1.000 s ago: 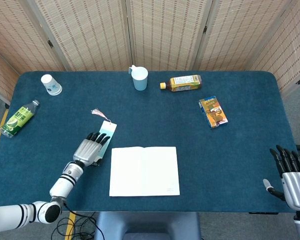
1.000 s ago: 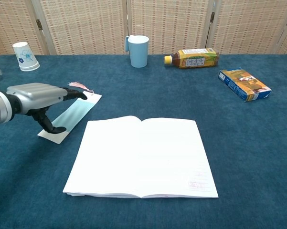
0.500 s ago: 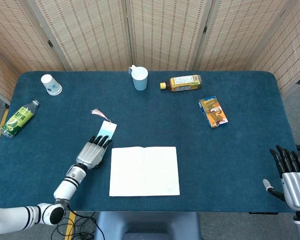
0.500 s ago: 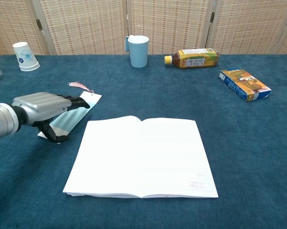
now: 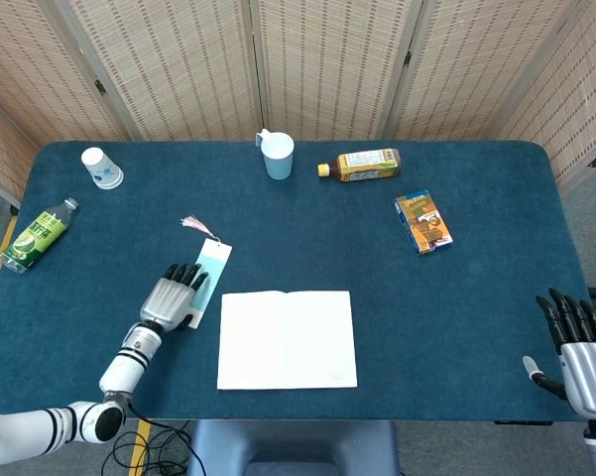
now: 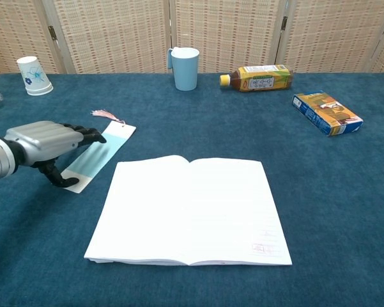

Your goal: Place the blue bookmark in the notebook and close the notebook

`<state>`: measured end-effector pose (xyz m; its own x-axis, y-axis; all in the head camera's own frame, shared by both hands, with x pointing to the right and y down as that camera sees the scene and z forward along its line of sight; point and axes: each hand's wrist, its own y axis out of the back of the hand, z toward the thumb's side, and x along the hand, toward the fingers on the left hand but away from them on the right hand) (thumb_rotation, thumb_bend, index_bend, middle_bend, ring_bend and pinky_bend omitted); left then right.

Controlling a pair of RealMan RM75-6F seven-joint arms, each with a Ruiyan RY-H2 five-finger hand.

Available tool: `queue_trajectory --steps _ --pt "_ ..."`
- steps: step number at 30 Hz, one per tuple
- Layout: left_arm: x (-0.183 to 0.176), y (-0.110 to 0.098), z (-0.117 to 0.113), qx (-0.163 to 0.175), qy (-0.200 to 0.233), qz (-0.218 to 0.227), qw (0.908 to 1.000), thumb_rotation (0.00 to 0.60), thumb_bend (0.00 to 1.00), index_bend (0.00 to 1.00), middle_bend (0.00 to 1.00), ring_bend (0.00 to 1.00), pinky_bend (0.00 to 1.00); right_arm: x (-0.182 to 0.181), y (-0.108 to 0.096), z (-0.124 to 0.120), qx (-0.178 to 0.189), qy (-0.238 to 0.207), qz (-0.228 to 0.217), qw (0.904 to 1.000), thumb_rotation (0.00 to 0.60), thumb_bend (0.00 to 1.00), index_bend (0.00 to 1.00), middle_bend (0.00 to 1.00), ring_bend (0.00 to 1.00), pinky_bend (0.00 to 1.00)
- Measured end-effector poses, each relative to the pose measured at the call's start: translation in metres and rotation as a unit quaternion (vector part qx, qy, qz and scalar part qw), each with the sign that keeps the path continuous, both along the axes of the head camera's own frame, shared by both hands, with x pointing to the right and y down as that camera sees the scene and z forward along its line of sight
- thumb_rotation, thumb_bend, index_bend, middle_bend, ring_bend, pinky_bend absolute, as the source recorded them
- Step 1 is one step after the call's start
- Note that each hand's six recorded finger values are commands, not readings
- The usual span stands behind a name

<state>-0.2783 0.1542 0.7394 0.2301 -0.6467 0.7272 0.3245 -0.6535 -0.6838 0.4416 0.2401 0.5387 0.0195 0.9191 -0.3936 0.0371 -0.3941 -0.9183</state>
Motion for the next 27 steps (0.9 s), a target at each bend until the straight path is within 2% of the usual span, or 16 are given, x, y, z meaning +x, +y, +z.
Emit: queue_trajectory --steps 5,12,20,27 --pt "-0.014 -0.007 0.000 -0.001 -0.009 -0.024 0.9997 0.600 0.36 0.00 0.01 0.00 0.11 0.000 0.001 -0.001 0.002 -0.001 0.001 1.0000 0.600 0.21 0.00 0.03 0.00 0.00" --pt "-0.006 0.000 -0.009 -0.023 0.036 -0.049 0.9979 0.600 0.36 0.00 0.01 0.00 0.11 -0.001 0.001 0.000 0.001 -0.003 -0.001 1.0000 0.600 0.21 0.00 0.03 0.00 0.00" --pt "0.026 0.013 -0.013 -0.039 0.074 -0.026 0.9962 0.600 0.36 0.00 0.01 0.00 0.11 0.002 0.002 -0.001 0.002 -0.002 0.003 1.0000 0.600 0.21 0.00 0.03 0.00 0.00" --pt "0.036 0.016 -0.007 -0.038 0.066 -0.014 0.9970 0.600 0.36 0.00 0.01 0.00 0.11 0.004 0.003 -0.002 0.002 -0.001 0.006 1.0000 0.600 0.21 0.00 0.03 0.00 0.00"
